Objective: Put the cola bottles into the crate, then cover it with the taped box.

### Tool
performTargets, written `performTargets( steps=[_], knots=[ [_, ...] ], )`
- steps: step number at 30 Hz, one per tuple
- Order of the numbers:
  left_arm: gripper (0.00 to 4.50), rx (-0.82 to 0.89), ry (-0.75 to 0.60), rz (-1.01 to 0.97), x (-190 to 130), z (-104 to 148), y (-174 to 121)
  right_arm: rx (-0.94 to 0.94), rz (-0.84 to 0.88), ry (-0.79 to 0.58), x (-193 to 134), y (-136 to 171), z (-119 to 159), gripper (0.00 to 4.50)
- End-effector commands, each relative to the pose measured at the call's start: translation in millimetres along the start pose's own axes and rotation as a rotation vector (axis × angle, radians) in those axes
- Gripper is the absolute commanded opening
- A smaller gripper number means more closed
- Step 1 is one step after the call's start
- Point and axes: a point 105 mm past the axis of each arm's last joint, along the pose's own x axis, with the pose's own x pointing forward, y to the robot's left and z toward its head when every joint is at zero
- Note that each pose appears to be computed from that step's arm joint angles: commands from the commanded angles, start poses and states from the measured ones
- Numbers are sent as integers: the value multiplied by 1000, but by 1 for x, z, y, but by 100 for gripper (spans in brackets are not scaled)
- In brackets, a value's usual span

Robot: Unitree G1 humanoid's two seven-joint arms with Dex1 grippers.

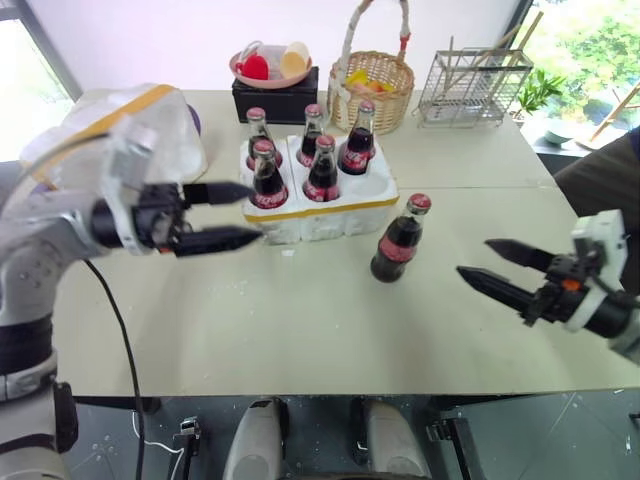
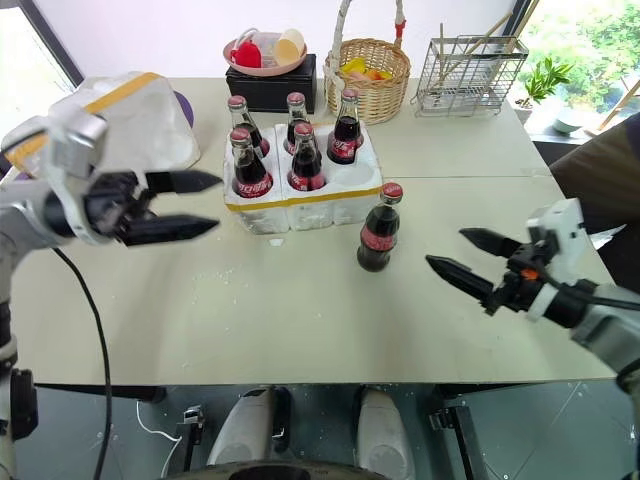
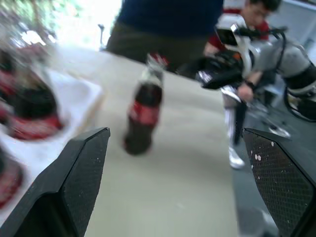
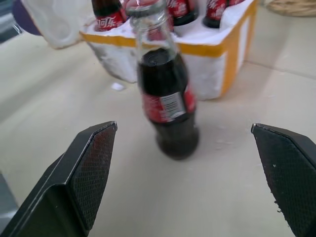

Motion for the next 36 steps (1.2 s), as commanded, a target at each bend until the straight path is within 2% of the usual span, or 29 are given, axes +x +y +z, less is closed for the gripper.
performTargets(
  steps=[1,8,20,23,24,25,26,31,36],
  knots=[
    [446,79,52,12,12,-7,0,-49,-15,-27,18,2,-3,450],
    [446,106,59,6,25,-16,2,-63,-25,-48,52,-3,-18,450],
    [446,116,40,37,24,-14,7,-39,40,-103,97,-4,-16,450],
    [450,117,39,49,23,-14,8,-25,57,-129,100,-2,-10,366],
    [450,118,39,51,23,-14,8,-31,69,-131,99,0,-9,319],
    [450,119,36,56,23,-14,9,-32,77,-140,95,1,-3,286],
    [450,119,34,61,22,-13,9,-38,89,-158,90,3,5,283],
    [450,119,26,90,18,-11,11,-92,164,-266,65,10,63,283],
    [450,125,2,115,19,-7,19,-153,188,-362,77,4,123,283]
  ],
)
